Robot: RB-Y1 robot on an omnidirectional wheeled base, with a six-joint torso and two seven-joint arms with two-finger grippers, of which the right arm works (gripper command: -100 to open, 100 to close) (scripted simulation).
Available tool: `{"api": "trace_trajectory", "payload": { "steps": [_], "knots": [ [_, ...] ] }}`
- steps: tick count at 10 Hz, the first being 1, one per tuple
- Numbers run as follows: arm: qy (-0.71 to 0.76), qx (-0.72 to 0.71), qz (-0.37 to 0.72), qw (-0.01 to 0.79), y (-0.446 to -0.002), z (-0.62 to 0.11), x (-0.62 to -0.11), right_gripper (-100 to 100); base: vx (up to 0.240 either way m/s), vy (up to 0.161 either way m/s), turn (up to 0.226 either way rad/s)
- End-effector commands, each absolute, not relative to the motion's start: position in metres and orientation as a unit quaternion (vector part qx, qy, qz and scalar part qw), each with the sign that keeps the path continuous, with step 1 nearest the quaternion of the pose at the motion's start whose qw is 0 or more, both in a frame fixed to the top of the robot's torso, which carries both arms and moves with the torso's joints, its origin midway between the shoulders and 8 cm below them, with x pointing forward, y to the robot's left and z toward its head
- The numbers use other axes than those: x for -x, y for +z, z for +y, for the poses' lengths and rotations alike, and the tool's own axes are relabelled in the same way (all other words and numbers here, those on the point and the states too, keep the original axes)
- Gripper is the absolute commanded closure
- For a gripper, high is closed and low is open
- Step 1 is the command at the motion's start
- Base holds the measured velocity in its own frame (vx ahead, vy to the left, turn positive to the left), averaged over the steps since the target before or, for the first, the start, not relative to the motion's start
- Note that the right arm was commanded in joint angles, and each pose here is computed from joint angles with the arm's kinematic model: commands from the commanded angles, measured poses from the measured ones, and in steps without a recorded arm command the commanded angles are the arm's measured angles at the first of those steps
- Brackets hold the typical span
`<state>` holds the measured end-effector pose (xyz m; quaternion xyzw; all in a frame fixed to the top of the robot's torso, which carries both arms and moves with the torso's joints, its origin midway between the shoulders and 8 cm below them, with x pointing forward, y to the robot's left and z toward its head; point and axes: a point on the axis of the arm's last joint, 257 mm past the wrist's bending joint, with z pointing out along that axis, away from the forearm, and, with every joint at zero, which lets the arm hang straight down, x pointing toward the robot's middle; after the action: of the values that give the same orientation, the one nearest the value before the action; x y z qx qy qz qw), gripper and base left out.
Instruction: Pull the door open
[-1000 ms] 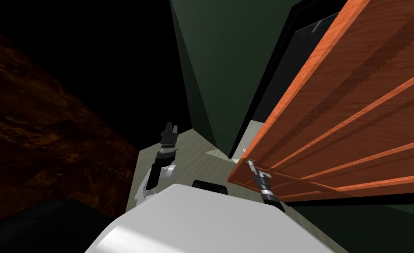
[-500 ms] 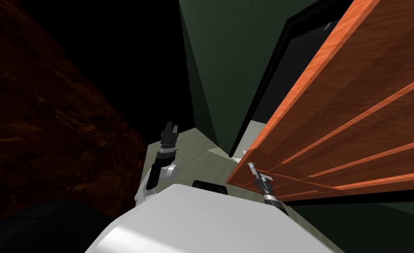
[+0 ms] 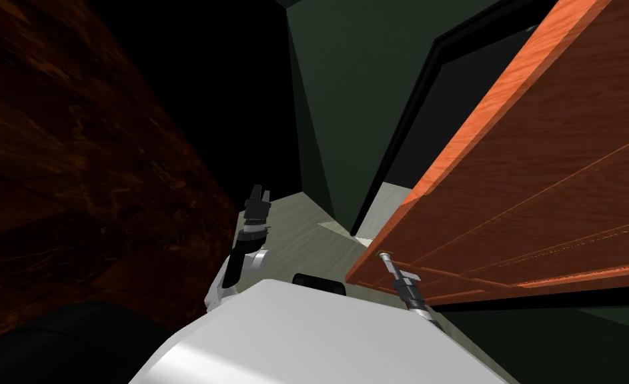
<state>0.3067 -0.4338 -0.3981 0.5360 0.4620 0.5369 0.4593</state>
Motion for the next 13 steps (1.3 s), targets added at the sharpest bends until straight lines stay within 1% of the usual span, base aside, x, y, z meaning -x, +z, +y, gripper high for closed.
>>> {"api": "trace_trajectory", "payload": {
  "steps": [1,2,3,9,13],
  "knots": [
    [0.538,-0.534,0.463,0.459,-0.397,-0.439,-0.298,100,-0.197,-0.023,0.109],
    [0.538,-0.535,0.463,0.459,-0.398,-0.436,-0.302,100,-0.09,-0.009,0.015],
    [0.538,-0.534,0.465,0.457,-0.399,-0.436,-0.297,100,-0.148,-0.046,0.144],
    [0.541,-0.531,0.468,0.454,-0.398,-0.439,-0.286,100,-0.209,-0.073,0.179],
    [0.543,-0.529,0.47,0.453,-0.397,-0.44,-0.28,100,-0.205,-0.06,0.14]
  ]
}}
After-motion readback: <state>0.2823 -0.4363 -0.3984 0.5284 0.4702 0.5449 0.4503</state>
